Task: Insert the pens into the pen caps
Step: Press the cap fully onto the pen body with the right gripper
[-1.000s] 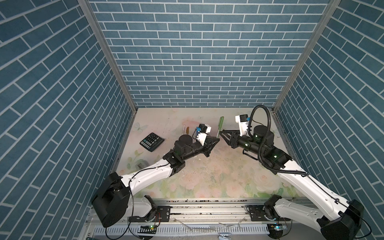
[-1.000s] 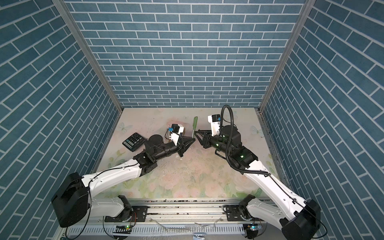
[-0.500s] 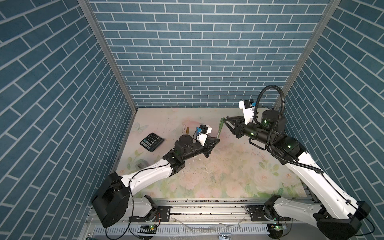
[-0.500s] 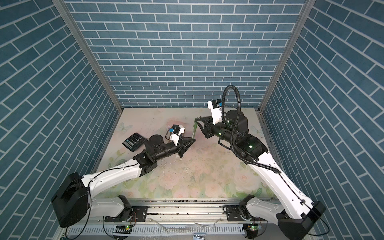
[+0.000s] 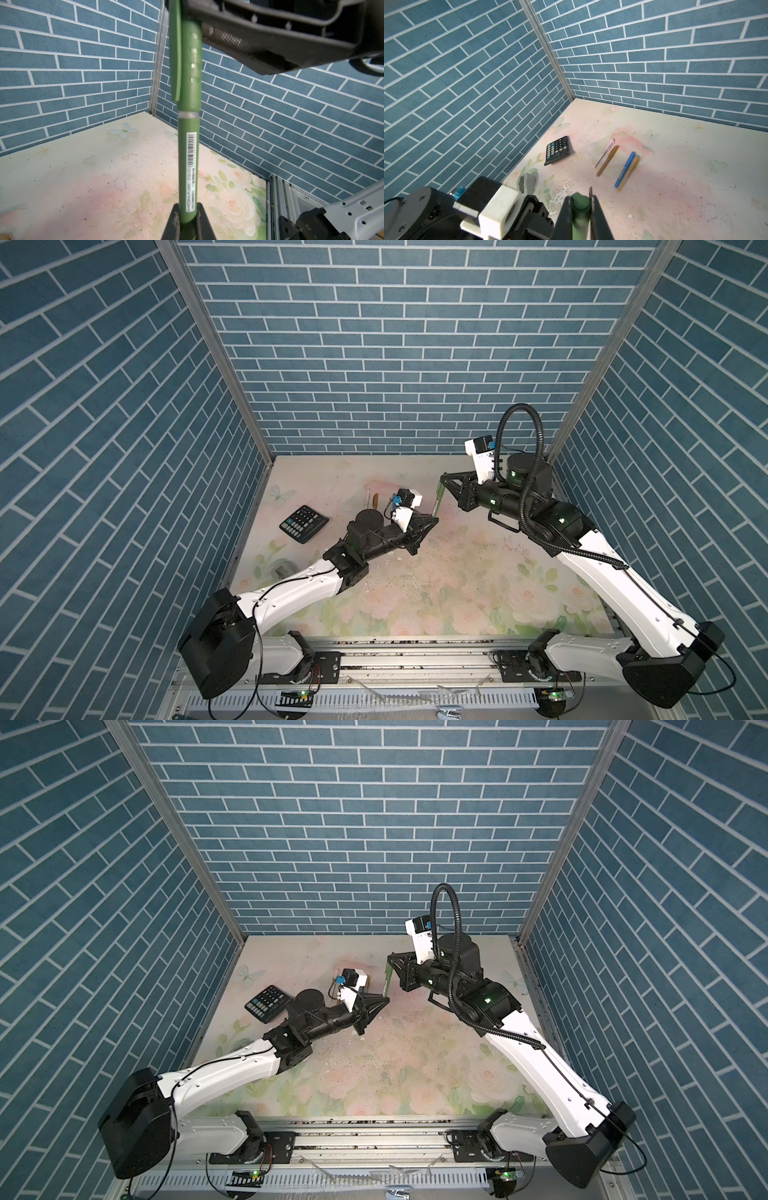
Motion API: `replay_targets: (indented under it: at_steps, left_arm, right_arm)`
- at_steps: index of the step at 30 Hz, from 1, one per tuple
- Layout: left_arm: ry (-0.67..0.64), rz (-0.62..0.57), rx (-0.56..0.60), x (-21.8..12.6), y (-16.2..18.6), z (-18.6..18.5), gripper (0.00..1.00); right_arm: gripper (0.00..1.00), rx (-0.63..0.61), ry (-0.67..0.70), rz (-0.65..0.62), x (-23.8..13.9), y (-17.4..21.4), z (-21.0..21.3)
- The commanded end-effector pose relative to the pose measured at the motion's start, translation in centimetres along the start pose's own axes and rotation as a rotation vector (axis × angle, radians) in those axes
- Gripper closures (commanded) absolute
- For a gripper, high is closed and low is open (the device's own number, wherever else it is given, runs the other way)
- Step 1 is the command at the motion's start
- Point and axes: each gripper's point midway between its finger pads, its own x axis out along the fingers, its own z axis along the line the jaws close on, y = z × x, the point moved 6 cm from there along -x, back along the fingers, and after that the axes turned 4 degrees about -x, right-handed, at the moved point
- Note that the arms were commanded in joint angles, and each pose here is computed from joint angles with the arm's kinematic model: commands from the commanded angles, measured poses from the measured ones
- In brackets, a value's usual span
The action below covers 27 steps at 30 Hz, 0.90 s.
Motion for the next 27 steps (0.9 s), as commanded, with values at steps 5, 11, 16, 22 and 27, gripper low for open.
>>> replay_targets:
  at_steps: [5,11,16,22,27]
  left_arm:
    - [0.032,-0.087,0.037,-0.8,-2.8,-1.2,1.0]
    - [0.004,-0.184,0.067,-1.5,-6.5,-2.0,1.0]
    - [-0.01,-0.243,0.085,-2.1,-10.2,-2.9,1.0]
    - [-0.047,-0.334,0.092,-2.8,-13.8,-3.4,1.0]
    - [-0.046,-0.391,0.1,-3.1,-15.7,-3.8,1.0]
  right_arm:
    - [0.93,0.011,-0.047,-0.001,-0.2,0.8,0.4]
    - [0.93,0.052,-0.079,0.036,1.0,3.0,0.1]
    - [0.94,0.052,-0.07,0.04,1.1,4.2,-0.3]
    - [0.95,0.069,-0.079,0.056,1.3,6.2,-0.7]
    - [0.95,0.09,-0.089,0.069,1.3,7.7,-0.9]
